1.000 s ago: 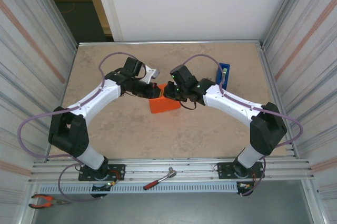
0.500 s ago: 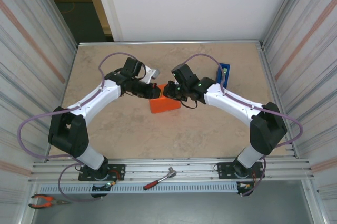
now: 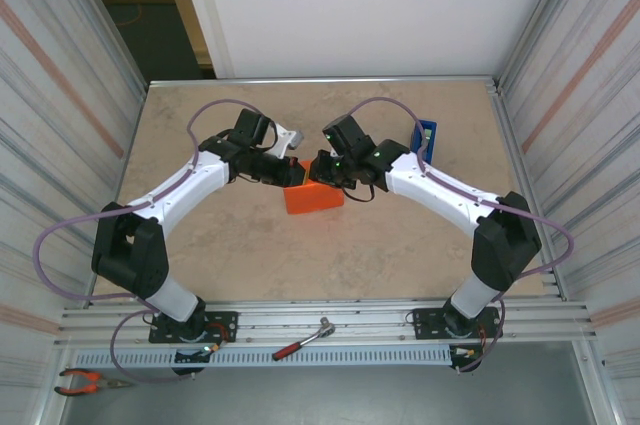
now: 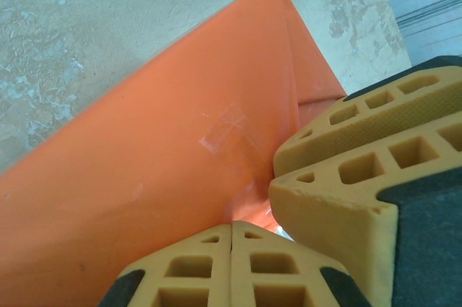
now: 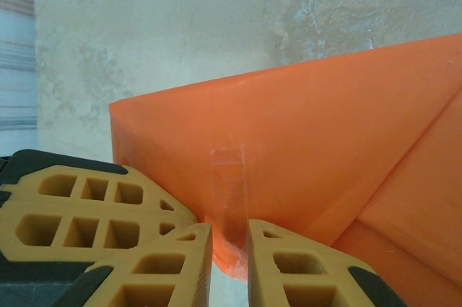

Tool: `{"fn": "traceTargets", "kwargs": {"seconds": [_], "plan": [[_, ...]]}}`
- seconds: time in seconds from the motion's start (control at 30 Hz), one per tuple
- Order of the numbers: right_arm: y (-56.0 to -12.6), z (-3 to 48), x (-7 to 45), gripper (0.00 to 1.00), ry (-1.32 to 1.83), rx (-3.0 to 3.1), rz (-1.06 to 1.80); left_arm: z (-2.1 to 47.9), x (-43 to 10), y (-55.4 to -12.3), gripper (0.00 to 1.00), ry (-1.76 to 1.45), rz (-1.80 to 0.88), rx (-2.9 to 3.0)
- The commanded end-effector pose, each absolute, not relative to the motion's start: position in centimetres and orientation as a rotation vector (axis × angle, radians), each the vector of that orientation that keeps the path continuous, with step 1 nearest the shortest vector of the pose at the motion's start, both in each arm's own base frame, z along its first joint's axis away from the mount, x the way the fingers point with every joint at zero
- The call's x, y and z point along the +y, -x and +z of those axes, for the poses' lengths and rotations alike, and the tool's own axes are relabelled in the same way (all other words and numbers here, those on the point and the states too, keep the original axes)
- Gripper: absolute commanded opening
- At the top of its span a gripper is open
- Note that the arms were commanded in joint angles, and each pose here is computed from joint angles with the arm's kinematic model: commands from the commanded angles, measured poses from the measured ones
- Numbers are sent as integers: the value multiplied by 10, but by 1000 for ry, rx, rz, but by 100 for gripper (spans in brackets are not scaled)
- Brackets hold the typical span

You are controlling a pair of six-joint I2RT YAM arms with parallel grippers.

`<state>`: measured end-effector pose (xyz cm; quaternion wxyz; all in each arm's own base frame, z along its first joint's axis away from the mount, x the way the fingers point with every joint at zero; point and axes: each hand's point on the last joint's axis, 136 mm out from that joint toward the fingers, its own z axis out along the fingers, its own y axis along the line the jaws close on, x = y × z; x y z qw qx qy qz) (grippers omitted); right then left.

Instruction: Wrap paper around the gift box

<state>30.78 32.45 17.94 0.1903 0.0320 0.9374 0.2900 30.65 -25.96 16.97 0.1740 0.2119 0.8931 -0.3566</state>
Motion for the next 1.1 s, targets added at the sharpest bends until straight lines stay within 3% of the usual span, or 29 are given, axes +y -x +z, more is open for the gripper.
{"fn": "traceTargets", "kwargs": {"seconds": [0.0,1.07], "plan": [[-297,164,311,20,-65,2720,697,131,-239,-303,0,-570,-876,2660],[-286,154,321,25,166,2784,651,127,-239,-302,0,-571,-878,2668]]}}
